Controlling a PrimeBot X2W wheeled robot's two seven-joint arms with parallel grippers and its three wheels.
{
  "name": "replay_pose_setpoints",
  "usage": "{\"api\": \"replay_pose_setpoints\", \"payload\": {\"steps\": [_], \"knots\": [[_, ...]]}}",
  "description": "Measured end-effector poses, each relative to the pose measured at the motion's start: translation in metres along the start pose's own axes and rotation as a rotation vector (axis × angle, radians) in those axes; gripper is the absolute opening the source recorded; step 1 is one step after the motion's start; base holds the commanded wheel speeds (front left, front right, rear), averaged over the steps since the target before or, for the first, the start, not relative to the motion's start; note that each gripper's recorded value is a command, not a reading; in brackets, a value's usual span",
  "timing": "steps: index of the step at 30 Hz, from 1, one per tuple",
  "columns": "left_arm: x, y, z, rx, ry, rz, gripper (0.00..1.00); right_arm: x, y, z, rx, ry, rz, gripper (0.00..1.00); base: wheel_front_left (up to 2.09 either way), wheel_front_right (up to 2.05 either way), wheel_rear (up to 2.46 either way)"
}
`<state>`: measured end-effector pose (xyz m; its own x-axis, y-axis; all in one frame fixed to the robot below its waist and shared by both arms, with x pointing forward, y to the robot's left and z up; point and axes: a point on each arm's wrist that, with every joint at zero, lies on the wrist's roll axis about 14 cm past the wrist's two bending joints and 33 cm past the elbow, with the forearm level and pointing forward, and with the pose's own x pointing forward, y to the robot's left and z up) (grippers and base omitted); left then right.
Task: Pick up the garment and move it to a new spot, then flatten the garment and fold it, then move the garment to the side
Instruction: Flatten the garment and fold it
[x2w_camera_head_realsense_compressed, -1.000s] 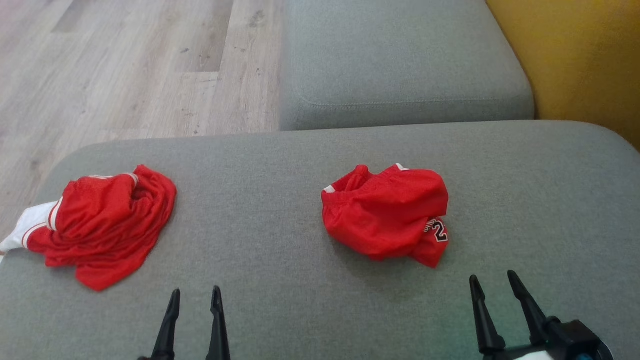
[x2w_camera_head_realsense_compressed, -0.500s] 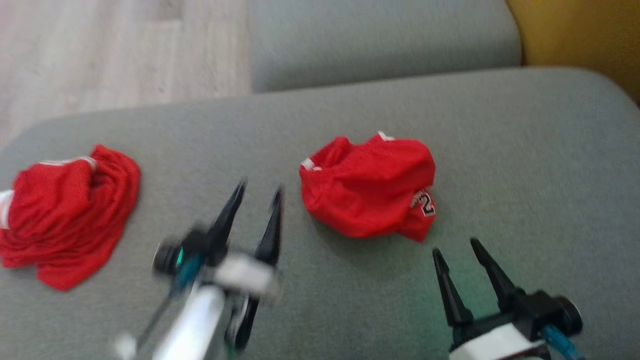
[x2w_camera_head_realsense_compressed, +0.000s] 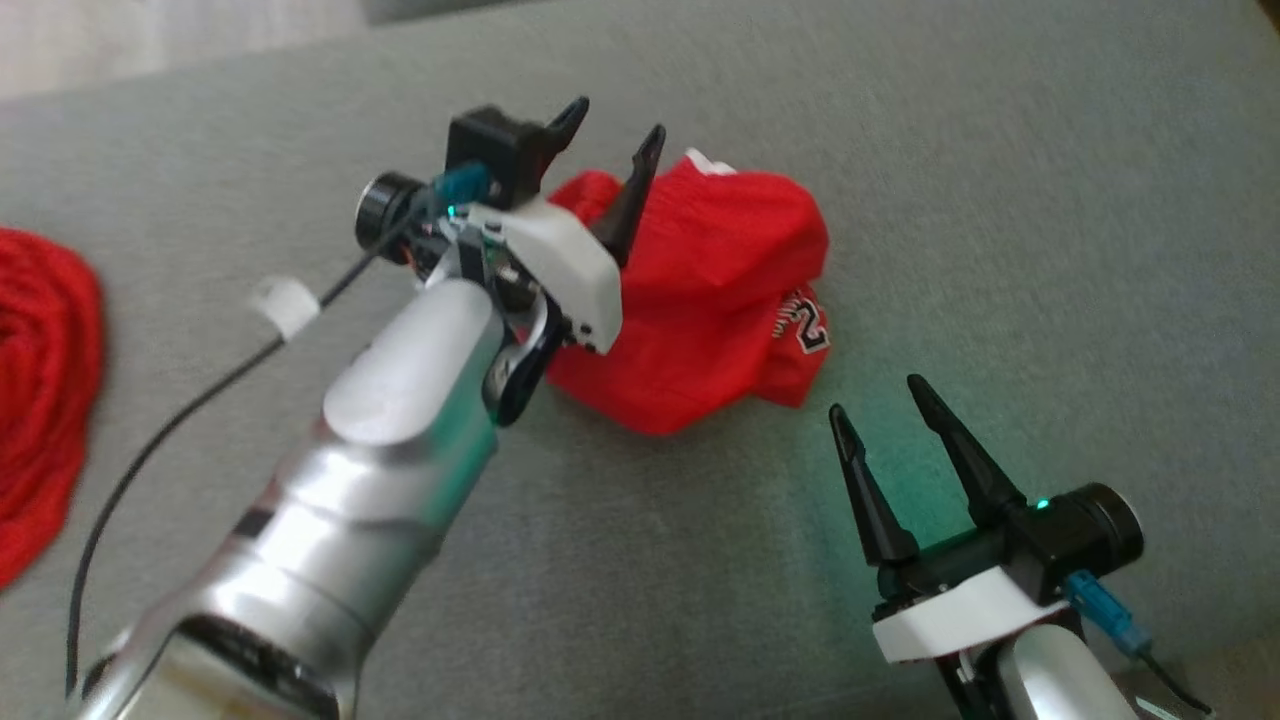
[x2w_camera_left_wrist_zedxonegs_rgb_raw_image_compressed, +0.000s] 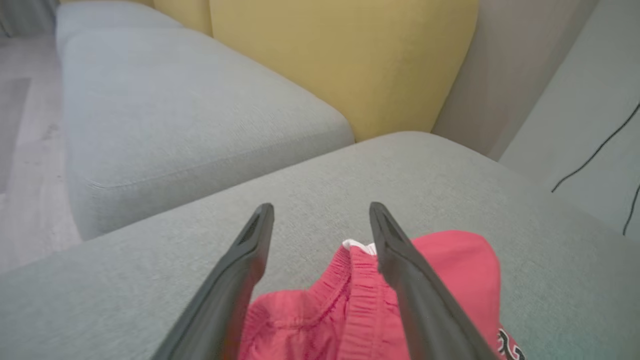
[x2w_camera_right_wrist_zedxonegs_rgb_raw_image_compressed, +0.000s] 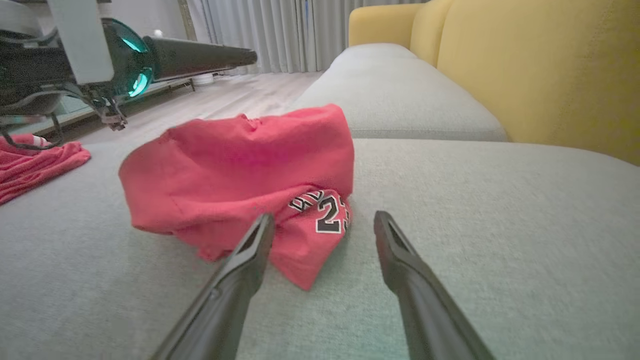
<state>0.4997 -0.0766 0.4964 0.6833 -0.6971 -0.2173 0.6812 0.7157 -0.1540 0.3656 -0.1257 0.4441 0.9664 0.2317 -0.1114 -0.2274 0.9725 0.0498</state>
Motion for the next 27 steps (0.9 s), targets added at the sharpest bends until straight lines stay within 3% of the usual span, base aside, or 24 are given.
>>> {"api": "replay_pose_setpoints", "payload": {"steps": [11, 12, 13, 19, 27], "knots": [[0.038, -0.02, -0.074, -0.045, 0.319, -0.098, 1.0, -0.004, -0.022, -0.016, -0.015, 0.058, -0.063, 1.0, 0.0, 0.0, 0.0], [0.038, -0.021, -0.081, -0.046, 0.346, -0.101, 0.36, -0.005, -0.024, -0.016, -0.016, 0.06, -0.07, 1.0, 0.0, 0.0, 0.0], [0.038, -0.023, -0.085, -0.048, 0.365, -0.106, 0.0, -0.006, -0.026, -0.016, -0.017, 0.062, -0.077, 1.0, 0.0, 0.0, 0.0], [0.037, -0.035, -0.079, -0.055, 0.334, -0.151, 0.0, -0.011, -0.032, -0.01, -0.023, 0.046, -0.099, 1.0, 0.0, 0.0, 0.0], [0.033, -0.07, -0.013, -0.029, 0.119, -0.235, 0.0, -0.022, -0.035, 0.009, -0.032, -0.013, -0.12, 1.0, 0.0, 0.0, 0.0]]}}
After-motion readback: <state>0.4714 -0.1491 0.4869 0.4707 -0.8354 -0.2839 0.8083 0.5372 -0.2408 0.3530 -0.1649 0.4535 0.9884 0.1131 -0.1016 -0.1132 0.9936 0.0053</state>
